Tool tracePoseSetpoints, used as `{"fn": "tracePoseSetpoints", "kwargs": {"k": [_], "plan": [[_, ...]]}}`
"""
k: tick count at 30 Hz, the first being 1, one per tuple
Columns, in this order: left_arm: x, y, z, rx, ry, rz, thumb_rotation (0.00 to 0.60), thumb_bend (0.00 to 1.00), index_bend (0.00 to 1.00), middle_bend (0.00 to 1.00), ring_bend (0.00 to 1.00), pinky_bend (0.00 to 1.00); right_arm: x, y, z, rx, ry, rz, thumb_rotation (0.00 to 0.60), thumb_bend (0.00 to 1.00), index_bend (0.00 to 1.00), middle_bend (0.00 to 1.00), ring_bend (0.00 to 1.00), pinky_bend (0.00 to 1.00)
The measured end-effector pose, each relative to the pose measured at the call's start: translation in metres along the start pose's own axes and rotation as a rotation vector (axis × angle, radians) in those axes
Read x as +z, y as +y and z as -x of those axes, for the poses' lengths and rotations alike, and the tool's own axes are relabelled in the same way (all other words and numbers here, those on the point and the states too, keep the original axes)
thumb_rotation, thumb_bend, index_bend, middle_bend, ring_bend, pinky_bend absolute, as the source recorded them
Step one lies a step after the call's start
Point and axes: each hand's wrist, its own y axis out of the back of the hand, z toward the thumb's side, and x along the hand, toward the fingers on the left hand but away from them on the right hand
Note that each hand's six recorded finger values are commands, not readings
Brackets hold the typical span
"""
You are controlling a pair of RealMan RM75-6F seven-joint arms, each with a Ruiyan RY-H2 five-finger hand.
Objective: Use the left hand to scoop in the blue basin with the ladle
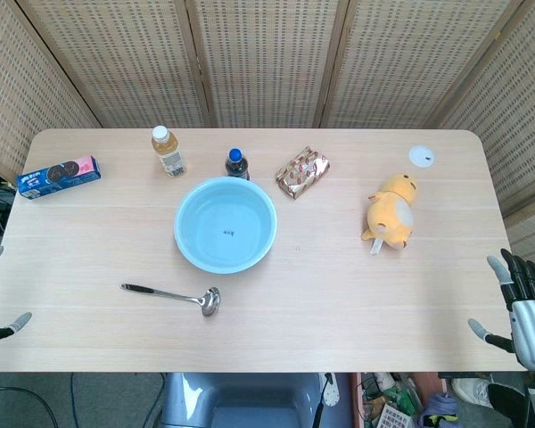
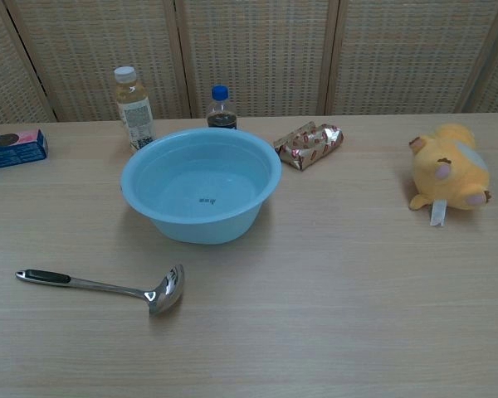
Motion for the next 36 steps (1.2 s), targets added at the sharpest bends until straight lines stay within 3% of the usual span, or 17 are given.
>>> {"fn": "tracePoseSetpoints", "kwargs": {"k": [14, 15, 16, 17, 18, 20, 21, 23, 28, 36], "plan": [[0.006, -0.012, -0.005, -0.059, -0.044, 0.002, 0.6, 0.11, 0.0, 0.0, 0.0, 0.0, 0.001, 0.0, 0.002, 0.003, -0.002, 0.008, 0.6, 0.0, 0.0, 0.0, 0.0, 0.0], [0.008, -0.014, -0.006, -0.069, -0.054, 0.006, 0.6, 0.11, 0.0, 0.05, 0.02, 0.0, 0.001, 0.0, 0.002, 0.004, -0.002, 0.008, 0.6, 0.0, 0.0, 0.0, 0.0, 0.0], [0.009, -0.016, -0.008, -0.078, -0.064, 0.007, 0.6, 0.11, 0.0, 0.15, 0.09, 0.04, 0.001, 0.0, 0.002, 0.006, -0.002, 0.009, 0.6, 0.0, 0.0, 0.0, 0.0, 0.0], [0.01, -0.018, -0.011, -0.087, -0.076, 0.005, 0.6, 0.11, 0.0, 0.34, 0.24, 0.16, 0.001, -0.001, 0.002, 0.009, -0.002, 0.008, 0.6, 0.0, 0.0, 0.0, 0.0, 0.0], [0.01, -0.02, -0.014, -0.09, -0.084, 0.002, 0.6, 0.11, 0.0, 0.55, 0.44, 0.34, 0.001, -0.002, 0.002, 0.011, -0.002, 0.008, 0.6, 0.0, 0.0, 0.0, 0.0, 0.0], [0.012, -0.025, -0.021, -0.092, -0.098, 0.001, 0.6, 0.11, 0.0, 0.78, 0.72, 0.68, 0.001, -0.003, 0.003, 0.018, -0.005, 0.007, 0.6, 0.0, 0.0, 0.0, 0.0, 0.0], [0.012, -0.029, -0.025, -0.094, -0.103, 0.004, 0.6, 0.11, 0.0, 0.87, 0.81, 0.81, 0.0, -0.004, 0.004, 0.02, -0.006, 0.006, 0.6, 0.0, 0.0, 0.0, 0.0, 0.0], [0.013, -0.041, -0.033, -0.106, -0.11, 0.001, 0.6, 0.11, 0.03, 0.96, 0.91, 0.93, 0.0, -0.005, 0.004, 0.024, -0.008, 0.005, 0.6, 0.0, 0.0, 0.0, 0.0, 0.0], [0.015, -0.072, -0.052, -0.184, -0.117, -0.026, 0.6, 0.11, 0.14, 1.0, 0.97, 1.0, -0.002, -0.007, 0.006, 0.03, -0.014, 0.01, 0.6, 0.0, 0.0, 0.0, 0.0, 0.0], [0.028, -0.119, -0.077, -0.348, -0.149, -0.106, 0.6, 0.12, 0.16, 1.0, 0.98, 1.0, -0.003, -0.008, 0.008, 0.039, -0.018, 0.016, 0.6, 0.0, 0.0, 0.0, 0.0, 0.0]]}}
